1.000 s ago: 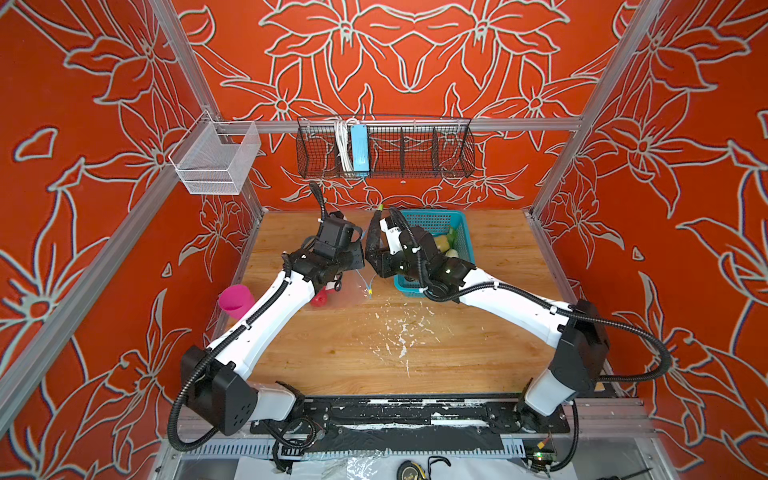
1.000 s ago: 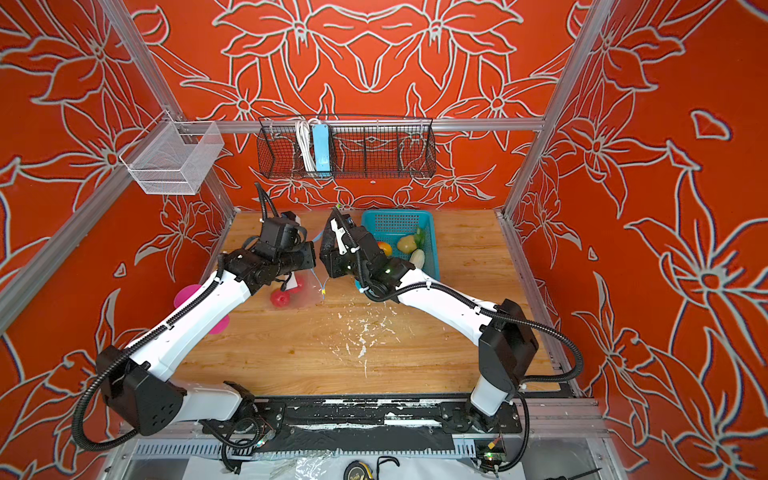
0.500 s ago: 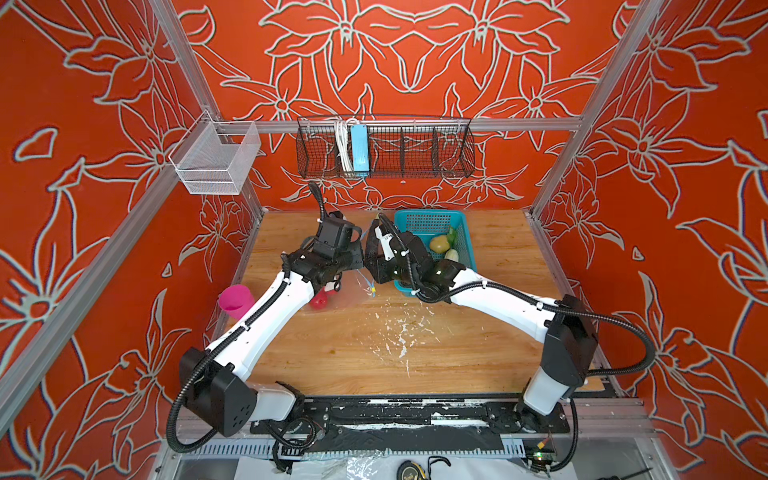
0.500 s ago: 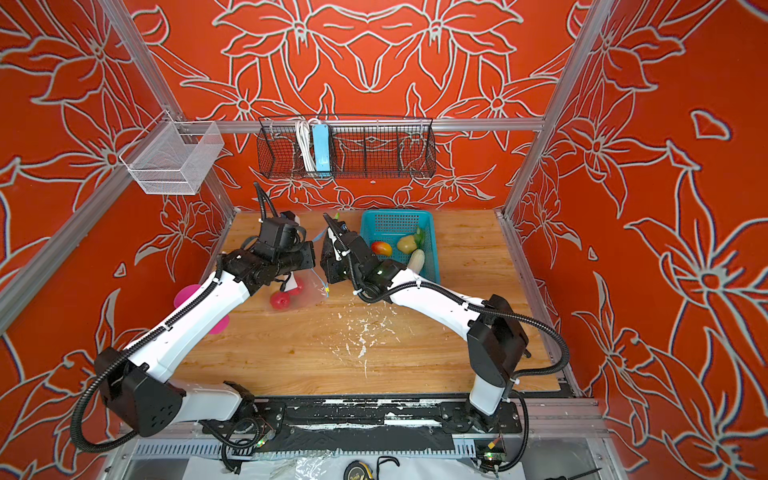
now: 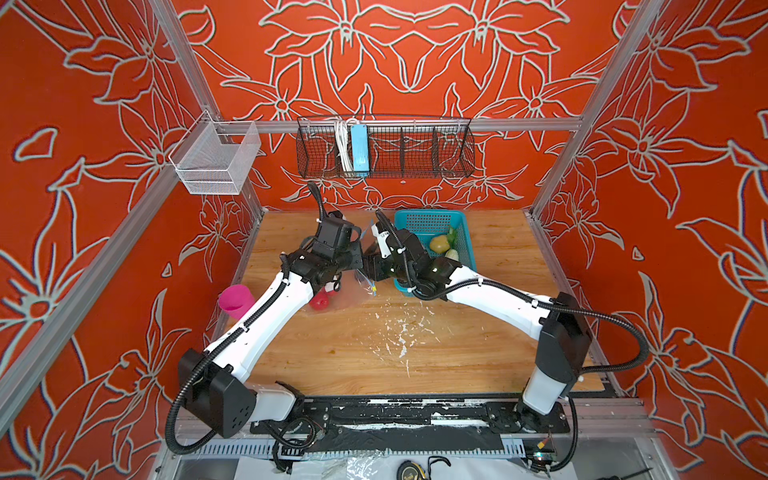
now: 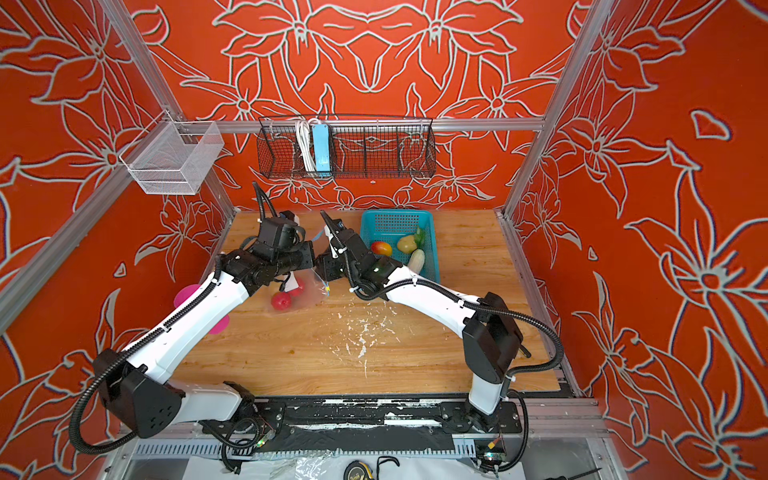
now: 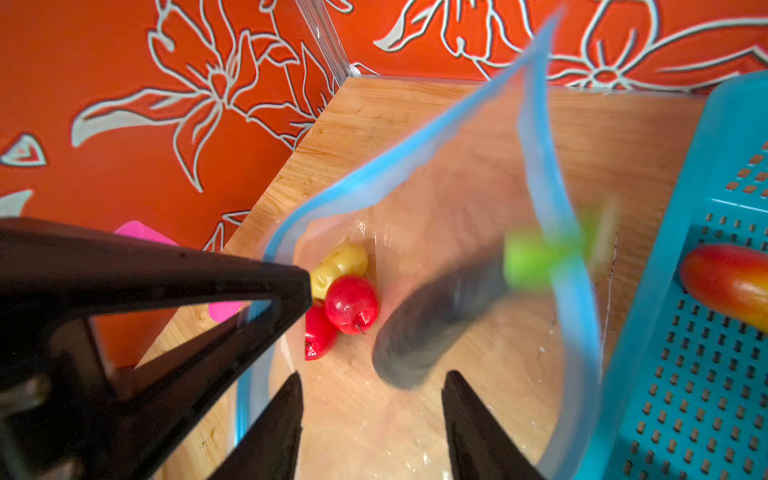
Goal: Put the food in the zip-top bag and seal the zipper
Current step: 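Open the right gripper to drop the eggplant into the bag, then withdraw the right gripper from the bag back over the basket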
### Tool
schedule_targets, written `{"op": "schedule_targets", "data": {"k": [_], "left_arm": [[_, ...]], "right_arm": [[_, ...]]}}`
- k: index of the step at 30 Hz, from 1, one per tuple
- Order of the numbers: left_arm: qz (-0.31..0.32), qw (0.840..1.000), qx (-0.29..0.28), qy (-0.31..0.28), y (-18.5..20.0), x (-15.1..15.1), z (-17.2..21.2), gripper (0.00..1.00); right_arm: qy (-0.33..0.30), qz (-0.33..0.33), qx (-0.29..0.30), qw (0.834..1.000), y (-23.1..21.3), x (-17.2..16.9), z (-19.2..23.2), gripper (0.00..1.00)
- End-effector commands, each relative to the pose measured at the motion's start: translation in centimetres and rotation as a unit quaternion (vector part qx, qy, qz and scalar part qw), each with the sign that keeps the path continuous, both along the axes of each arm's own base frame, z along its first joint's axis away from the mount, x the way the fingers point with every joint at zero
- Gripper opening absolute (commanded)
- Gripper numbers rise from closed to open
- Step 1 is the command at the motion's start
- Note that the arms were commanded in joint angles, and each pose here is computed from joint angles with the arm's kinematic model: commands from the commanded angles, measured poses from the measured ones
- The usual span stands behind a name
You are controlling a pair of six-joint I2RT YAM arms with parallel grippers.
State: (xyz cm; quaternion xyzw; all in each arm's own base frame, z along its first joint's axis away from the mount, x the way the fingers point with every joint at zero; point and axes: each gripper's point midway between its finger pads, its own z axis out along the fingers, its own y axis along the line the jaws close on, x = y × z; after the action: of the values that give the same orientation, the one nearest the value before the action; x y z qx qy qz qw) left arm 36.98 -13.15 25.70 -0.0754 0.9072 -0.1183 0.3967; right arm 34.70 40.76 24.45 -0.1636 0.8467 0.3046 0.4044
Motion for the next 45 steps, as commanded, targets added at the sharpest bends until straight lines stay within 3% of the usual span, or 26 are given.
{"op": "schedule_targets", "data": {"k": [1, 27, 32, 38, 42, 45], "left_arm": [[-0.004, 1.0, -0.008, -0.012, -0.2, -0.3, 1.2, 0.0], [-0.003, 1.0, -0.004, -0.011, -0.1, -0.3, 1.0, 0.0], [-0.004, 1.0, -0.005, -0.012, -0.1, -0.3, 1.1, 0.0], [-0.003, 1.0, -0.006, -0.013, -0.1, -0.4, 1.2, 0.0], [-0.004, 1.0, -0.007, -0.013, -0.1, -0.4, 1.2, 0.0], [-0.004, 1.0, -0.007, -0.014, -0.1, -0.4, 1.2, 0.0]], "right_arm": [[-0.004, 0.01, 0.005, 1.0, 1.0, 0.0, 0.5, 0.57], [-0.016, -0.002, -0.002, 1.0, -0.3, -0.2, 1.7, 0.59], [-0.022, -0.012, -0.011, 1.0, -1.0, -0.2, 2.1, 0.69], [-0.033, -0.027, -0.029, 0.999, -2.4, 0.0, 2.6, 0.73], [-0.043, -0.037, -0.036, 0.998, -3.4, 0.1, 3.0, 0.97], [-0.046, -0.042, -0.041, 0.997, -4.0, 0.1, 3.2, 0.98]]}}
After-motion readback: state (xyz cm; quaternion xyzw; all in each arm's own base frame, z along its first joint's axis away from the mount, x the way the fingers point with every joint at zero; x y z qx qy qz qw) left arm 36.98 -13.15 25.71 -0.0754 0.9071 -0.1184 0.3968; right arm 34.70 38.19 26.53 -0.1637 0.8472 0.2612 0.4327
